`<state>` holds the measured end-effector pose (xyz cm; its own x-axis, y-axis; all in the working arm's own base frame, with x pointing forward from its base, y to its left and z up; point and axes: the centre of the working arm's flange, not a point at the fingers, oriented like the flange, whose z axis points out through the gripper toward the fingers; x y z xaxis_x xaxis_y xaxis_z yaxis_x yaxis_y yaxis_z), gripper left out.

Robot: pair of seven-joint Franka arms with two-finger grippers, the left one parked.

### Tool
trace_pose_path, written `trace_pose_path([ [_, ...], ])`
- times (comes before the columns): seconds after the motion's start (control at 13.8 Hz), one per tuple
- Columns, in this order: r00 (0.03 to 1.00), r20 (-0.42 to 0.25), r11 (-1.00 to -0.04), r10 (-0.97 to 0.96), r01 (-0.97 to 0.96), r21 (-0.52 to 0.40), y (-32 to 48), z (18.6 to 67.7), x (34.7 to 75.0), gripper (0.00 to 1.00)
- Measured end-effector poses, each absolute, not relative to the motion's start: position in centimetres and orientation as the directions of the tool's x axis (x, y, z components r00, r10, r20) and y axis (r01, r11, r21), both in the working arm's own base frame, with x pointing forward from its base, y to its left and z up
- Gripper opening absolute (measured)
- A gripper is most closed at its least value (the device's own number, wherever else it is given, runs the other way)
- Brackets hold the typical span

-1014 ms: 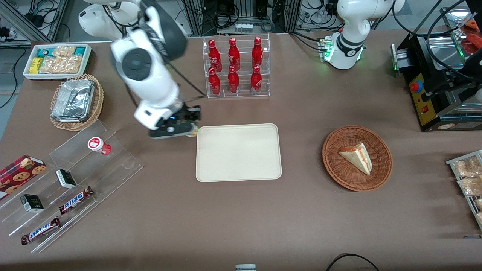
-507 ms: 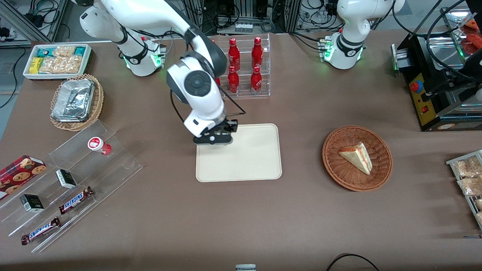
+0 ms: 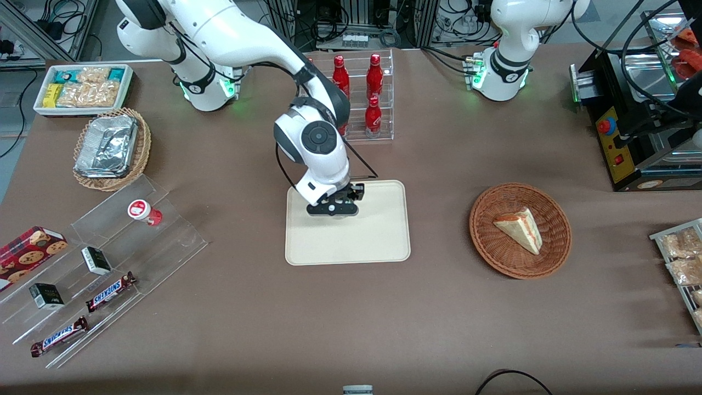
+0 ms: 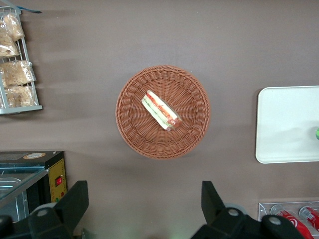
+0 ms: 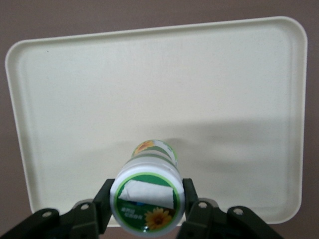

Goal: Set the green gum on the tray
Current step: 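Lower the gum tub onto the tray and open the right gripper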

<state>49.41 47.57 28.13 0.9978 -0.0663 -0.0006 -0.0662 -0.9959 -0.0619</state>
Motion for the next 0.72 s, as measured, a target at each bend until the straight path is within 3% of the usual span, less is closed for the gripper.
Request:
trace_pose_path([
  [0.72,0.998,0.001,-0.997,-0.062,-0.062,-0.054,48.0,24.0,49.2,0.59],
])
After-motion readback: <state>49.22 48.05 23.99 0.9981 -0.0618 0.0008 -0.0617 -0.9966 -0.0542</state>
